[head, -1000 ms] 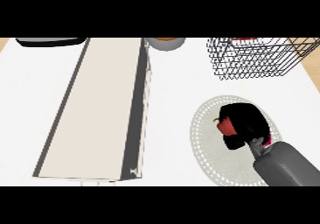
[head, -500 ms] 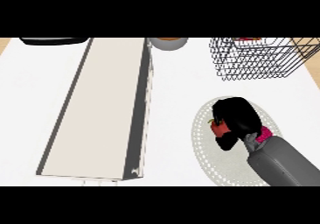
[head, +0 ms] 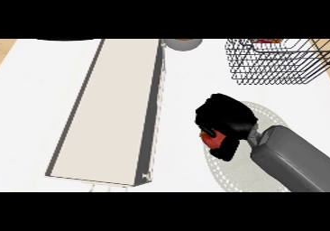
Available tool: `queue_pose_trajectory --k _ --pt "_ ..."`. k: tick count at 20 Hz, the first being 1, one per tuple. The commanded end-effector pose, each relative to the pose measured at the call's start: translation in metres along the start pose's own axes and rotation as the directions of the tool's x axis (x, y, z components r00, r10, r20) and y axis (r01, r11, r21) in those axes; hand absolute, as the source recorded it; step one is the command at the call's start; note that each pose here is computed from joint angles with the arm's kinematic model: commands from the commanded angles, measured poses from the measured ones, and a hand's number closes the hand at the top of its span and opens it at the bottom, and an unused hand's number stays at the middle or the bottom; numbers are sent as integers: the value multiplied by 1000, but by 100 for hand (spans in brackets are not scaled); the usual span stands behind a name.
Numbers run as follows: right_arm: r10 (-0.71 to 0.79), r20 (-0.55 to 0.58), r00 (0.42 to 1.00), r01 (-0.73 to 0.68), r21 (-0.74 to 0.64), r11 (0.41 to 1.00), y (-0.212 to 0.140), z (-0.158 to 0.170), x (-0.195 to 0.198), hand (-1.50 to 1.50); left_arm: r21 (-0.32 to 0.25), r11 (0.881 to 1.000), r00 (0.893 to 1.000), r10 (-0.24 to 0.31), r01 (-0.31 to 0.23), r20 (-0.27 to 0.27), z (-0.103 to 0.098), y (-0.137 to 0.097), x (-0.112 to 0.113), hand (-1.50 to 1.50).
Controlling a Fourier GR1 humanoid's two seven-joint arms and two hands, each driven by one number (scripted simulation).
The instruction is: Pick the bell pepper from the placemat and place it in the tiered shelf
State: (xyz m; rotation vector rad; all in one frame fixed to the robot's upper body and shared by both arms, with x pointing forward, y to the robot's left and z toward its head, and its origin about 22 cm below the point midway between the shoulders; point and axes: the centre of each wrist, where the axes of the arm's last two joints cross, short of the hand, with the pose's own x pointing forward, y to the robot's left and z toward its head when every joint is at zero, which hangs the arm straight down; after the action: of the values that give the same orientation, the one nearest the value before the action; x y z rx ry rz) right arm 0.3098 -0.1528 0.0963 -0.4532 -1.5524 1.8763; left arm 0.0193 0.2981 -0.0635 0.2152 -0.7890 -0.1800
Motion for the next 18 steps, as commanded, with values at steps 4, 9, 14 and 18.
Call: queue_pose_trajectory --k 4,9,14,18 --pt "11 224 975 24 -153 988 -63 8 -20 150 -18 1000 895 17 -10 446 -44 5 98 0" --pt "-147 346 927 247 -265 932 -96 8 -34 150 -23 999 901 31 -23 433 -43 -2 91 0" --pt "-217 401 890 355 -310 882 -129 9 -47 150 -8 1000 888 13 -10 459 -44 4 98 0" --pt "-228 412 882 377 -326 867 -155 1 -43 150 -21 1000 886 16 -7 464 -46 1 100 0"
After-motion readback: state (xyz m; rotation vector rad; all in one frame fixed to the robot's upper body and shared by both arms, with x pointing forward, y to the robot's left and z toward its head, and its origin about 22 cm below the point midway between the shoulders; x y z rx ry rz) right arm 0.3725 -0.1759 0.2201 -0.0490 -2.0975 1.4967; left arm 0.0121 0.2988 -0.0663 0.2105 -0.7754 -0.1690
